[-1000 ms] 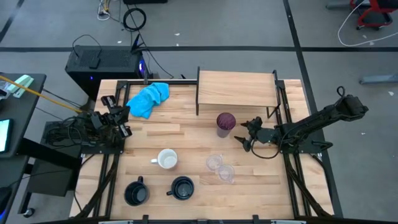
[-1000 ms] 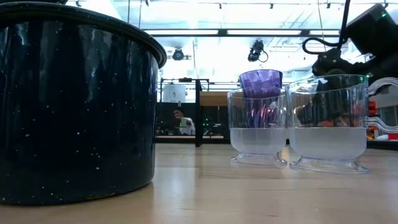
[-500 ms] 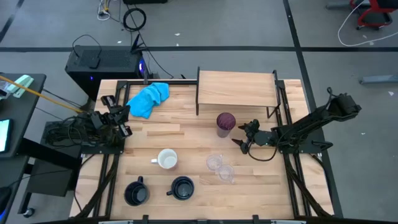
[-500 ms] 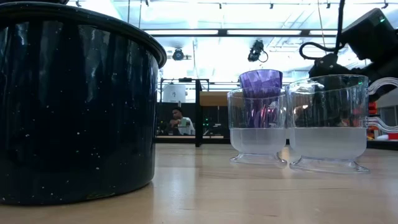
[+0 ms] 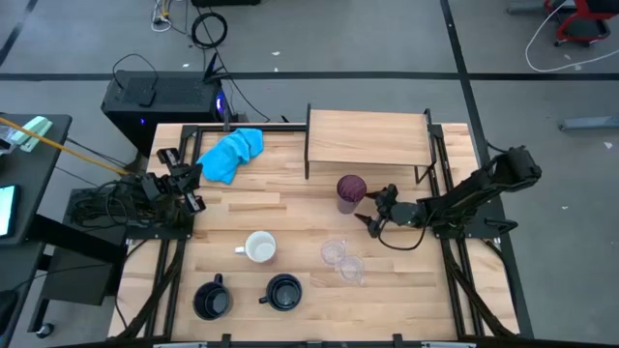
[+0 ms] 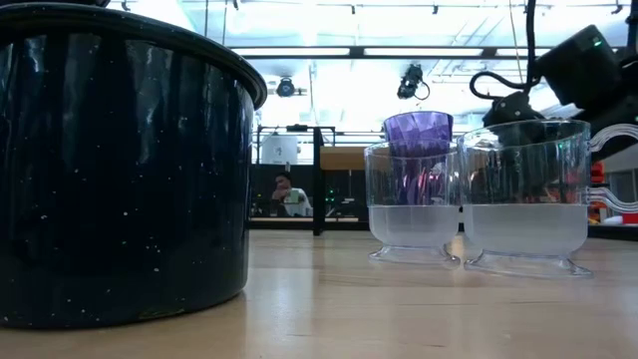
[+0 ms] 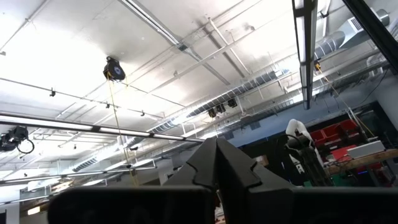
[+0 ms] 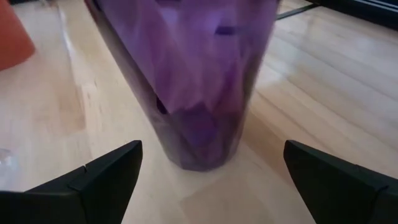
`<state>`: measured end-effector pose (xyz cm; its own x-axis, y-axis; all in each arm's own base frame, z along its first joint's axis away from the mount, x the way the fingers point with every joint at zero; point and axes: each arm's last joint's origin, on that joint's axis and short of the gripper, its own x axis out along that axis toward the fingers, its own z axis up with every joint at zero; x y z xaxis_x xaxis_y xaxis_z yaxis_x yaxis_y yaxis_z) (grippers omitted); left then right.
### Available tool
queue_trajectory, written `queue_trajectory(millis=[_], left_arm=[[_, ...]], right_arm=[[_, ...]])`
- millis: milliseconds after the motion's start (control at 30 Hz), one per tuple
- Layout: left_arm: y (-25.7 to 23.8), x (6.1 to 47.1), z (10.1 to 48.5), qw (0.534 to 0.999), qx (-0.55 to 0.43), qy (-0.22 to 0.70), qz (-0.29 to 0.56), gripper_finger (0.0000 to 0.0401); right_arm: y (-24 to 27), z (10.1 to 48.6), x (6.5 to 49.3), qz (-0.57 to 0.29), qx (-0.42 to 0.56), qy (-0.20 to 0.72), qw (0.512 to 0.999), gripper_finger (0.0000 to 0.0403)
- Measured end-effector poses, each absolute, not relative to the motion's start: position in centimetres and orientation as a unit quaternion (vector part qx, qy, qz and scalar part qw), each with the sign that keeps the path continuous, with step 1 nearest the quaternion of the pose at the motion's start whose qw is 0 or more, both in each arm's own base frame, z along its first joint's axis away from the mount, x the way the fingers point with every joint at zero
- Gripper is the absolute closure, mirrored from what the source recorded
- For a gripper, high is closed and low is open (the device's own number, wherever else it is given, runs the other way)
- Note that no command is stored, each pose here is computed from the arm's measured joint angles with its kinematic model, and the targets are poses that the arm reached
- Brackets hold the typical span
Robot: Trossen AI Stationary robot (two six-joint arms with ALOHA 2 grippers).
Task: Stack small to large cups/mugs on shelf
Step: Put the violet cup on the shelf
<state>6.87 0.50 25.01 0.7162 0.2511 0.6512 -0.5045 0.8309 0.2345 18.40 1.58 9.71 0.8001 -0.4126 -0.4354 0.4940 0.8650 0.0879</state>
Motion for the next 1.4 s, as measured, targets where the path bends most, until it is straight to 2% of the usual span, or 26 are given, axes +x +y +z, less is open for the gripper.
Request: queue_trajectory(millis=[500,767,1033,1200,1400], left_arm=[[0.5,6.9,25.0,0.904,0.201,-0.314,0.209,0.0388],[0.5,6.9,25.0,0.904,0.202,-0.314,0.209,0.0377],[0.5,6.9,25.0,0.904,0.202,-0.313,0.209,0.0388],[0.5,6.9,25.0,0.904,0.202,-0.313,0.209,0.0383],[0.5,6.9,25.0,0.904,0.202,-0.313,0.209,0.0378]], right_arm=[[0.6,9.6,20.8,-0.239,0.081,0.222,0.942,0.0003],[0.1,10.1,21.2,-0.224,0.074,0.209,0.949,0.0004],[-0.6,11.3,22.8,-0.206,0.054,0.195,0.957,0.0004],[-1.2,11.2,23.1,-0.201,0.056,0.217,0.954,0.0004],[-1.5,11.5,23.5,-0.201,0.051,0.215,0.954,0.0026]])
